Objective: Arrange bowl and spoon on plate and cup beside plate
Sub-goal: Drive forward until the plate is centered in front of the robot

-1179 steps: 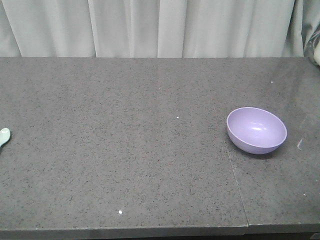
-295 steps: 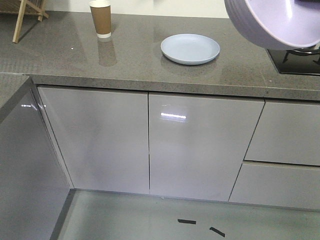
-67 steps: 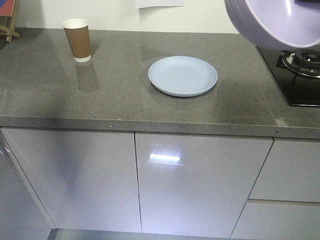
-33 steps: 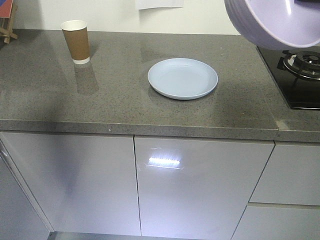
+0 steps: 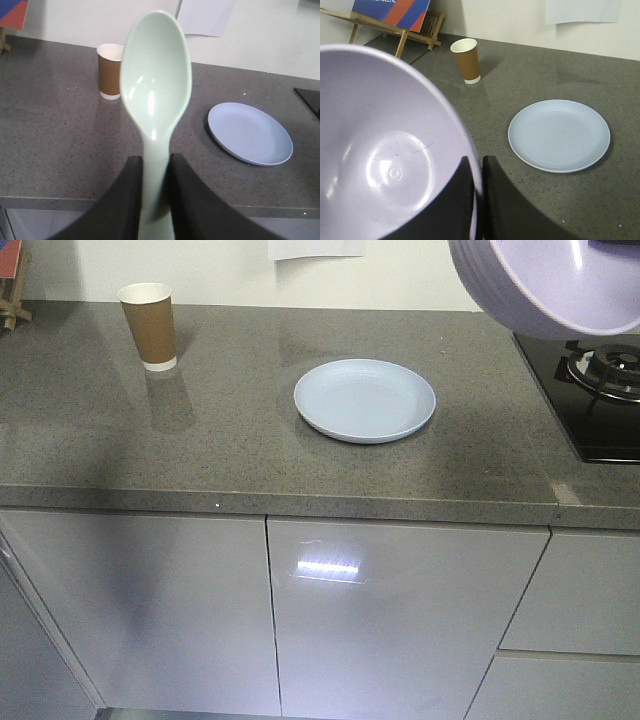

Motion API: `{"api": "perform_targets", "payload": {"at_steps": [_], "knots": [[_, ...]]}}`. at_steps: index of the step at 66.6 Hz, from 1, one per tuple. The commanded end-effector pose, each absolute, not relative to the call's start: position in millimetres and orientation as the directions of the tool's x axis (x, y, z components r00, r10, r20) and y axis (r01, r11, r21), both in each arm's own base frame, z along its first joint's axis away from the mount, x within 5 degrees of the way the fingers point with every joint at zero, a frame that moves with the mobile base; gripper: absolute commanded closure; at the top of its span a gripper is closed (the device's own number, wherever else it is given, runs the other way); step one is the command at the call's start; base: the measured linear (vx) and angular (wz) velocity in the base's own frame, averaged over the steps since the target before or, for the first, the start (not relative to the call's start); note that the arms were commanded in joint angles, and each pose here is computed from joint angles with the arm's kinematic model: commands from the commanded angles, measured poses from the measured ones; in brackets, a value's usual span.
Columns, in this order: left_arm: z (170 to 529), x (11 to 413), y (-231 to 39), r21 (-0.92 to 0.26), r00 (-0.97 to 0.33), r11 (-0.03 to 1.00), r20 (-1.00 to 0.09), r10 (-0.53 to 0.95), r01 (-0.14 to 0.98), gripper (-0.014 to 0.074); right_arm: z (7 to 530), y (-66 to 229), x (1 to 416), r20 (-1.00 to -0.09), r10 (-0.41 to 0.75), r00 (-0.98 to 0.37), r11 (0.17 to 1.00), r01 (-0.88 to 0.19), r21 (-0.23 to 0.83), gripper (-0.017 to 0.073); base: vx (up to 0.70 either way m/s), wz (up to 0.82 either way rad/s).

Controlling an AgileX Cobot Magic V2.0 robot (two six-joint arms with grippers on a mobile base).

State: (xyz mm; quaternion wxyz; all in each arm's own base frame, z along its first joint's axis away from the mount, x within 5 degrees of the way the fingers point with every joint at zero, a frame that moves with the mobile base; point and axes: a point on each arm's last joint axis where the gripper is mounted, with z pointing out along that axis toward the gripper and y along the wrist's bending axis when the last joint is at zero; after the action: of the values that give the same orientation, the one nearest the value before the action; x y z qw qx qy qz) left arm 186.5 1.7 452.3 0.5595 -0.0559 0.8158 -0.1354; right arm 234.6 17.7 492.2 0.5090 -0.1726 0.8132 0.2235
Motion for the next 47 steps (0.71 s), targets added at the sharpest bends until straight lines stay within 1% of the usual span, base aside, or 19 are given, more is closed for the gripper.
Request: {"api": "perform_targets", "payload": {"at_steps": [1,47], "knots": [[466.7,183.4,1.4,-0.298,-0.280,0.952,-0.922,-0.268,0.072,0.0599,509.4,19.9,225.4,-0.940,-0.015,-0.340,0.839,-0.515,0.173,0.0568,0.02,-0.01],[466.7,183.4,1.4,-0.298,-0.280,0.952,-0.922,-0.268,0.072,0.0599,509.4,19.9,225.4,-0.940,-0.015,-0.340,0.839,-0.515,0.173,0.0568,0.04,-0.02]]}}
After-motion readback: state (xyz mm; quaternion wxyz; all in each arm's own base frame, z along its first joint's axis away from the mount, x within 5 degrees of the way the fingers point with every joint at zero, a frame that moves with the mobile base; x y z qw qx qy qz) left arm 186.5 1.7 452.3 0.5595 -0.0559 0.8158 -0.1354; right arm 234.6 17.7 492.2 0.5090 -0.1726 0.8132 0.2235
